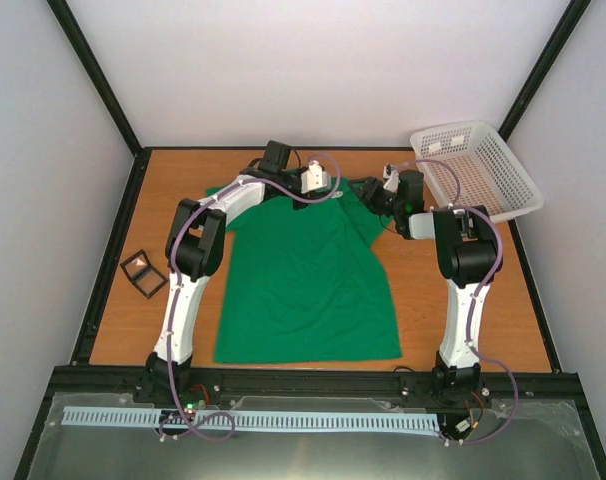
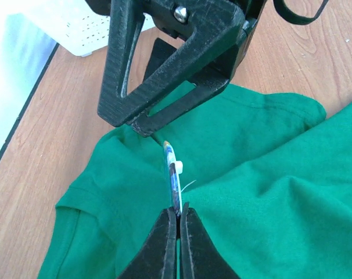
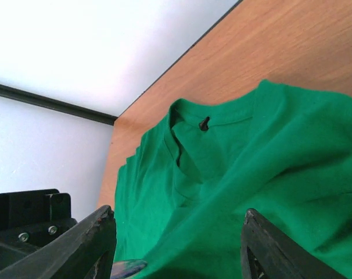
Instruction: Pin the brooch onto the clothing
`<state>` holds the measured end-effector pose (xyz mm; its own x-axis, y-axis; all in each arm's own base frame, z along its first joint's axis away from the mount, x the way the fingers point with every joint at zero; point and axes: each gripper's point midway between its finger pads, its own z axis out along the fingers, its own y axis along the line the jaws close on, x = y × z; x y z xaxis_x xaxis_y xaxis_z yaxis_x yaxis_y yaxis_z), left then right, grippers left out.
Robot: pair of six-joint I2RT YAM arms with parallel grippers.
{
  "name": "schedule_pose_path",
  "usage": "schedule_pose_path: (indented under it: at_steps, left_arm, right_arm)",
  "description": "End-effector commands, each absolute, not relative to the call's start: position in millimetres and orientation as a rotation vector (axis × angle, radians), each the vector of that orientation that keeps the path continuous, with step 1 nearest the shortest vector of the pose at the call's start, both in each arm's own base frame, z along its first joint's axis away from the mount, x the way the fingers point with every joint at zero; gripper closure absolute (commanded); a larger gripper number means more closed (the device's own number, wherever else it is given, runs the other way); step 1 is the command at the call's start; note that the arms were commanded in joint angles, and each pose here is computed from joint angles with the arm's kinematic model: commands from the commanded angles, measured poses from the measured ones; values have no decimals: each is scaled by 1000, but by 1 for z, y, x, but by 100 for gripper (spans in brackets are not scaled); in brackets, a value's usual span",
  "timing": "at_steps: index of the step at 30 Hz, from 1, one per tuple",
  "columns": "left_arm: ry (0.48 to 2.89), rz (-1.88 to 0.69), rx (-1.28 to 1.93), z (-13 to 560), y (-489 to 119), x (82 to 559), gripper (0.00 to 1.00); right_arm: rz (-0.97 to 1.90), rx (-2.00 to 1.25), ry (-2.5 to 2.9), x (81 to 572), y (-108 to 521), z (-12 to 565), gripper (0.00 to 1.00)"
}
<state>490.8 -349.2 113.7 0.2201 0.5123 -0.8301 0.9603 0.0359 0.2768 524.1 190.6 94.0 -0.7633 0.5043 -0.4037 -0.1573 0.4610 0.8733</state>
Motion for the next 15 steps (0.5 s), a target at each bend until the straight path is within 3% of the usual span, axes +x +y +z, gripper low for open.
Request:
schedule_pose_path:
  at_steps: [1, 10, 15]
  left_arm:
    - [1340, -634, 1600, 140, -356, 487, 99]
    - [1347, -764, 1566, 150, -349, 489, 99]
    - [1350, -810, 1569, 148, -350, 489, 99]
  right_arm:
    - [1291, 188, 2006, 518, 191, 127, 42]
    - [1154, -229, 2001, 481, 198, 126, 32]
    - [1222, -307, 1977, 474, 208, 119, 45]
